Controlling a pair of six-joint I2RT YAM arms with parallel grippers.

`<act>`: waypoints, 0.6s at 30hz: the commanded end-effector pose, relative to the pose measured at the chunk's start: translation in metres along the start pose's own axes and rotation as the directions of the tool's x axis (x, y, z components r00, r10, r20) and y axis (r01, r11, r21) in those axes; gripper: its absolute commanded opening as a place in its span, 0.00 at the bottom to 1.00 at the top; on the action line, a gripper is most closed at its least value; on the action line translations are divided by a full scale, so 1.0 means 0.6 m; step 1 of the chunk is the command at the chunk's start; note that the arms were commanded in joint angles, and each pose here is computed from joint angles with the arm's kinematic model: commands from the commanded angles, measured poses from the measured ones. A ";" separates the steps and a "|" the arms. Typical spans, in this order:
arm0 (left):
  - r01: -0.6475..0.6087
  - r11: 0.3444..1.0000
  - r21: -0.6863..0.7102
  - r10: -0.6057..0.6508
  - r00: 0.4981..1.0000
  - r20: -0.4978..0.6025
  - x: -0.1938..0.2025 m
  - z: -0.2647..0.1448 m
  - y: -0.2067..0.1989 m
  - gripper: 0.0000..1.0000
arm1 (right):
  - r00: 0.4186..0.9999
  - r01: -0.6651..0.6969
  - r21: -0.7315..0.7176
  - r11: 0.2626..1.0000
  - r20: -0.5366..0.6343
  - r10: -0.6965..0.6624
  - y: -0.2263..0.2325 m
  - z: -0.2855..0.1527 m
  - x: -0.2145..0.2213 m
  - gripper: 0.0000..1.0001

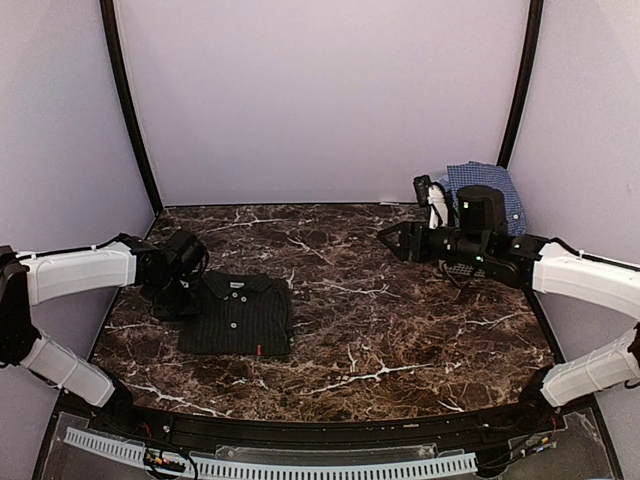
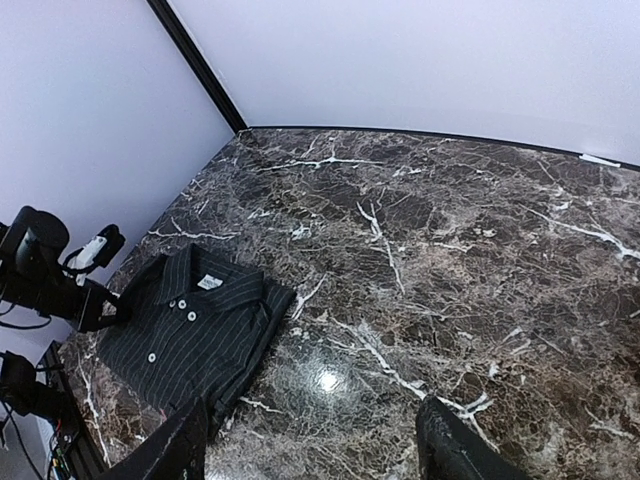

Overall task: Fold and stack the long sleeve shirts
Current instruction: Move the square-folded shirt to the corner of the board.

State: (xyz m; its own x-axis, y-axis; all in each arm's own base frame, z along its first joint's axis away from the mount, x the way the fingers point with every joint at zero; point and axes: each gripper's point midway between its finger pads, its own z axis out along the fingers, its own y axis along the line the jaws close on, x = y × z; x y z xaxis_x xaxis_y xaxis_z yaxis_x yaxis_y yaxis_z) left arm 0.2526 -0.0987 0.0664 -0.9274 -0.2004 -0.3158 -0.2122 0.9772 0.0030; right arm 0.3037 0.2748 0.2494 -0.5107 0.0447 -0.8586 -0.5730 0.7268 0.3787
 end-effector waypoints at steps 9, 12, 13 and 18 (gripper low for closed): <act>-0.023 0.958 -0.285 -0.020 0.989 -0.149 -0.061 0.015 0.152 0.00 | 0.999 0.025 -0.083 0.996 0.024 -0.023 0.029 0.005 -0.024 0.69; -0.032 0.936 -0.349 -0.030 0.985 -0.170 -0.069 0.011 0.191 0.00 | 0.999 0.028 -0.091 0.995 0.020 -0.027 0.031 0.006 -0.022 0.69; -0.032 0.947 -0.320 -0.025 0.985 -0.170 -0.073 0.013 0.189 0.00 | 0.999 0.030 -0.097 0.995 0.019 -0.029 0.033 0.006 -0.022 0.69; 0.022 0.940 -0.340 -0.074 0.987 -0.141 -0.098 0.015 0.231 0.00 | 1.000 0.022 -0.124 0.992 -0.009 -0.023 0.039 0.014 -0.013 0.69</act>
State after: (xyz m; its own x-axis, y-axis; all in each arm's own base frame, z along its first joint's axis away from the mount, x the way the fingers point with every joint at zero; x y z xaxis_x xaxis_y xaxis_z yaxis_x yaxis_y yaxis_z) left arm 0.2783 0.0259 0.0642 -0.9383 -0.2976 -0.1762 -0.3367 0.9024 0.2688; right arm 0.2975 0.2873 0.2445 -0.5343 0.0124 -0.8452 -0.6183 0.6761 0.4008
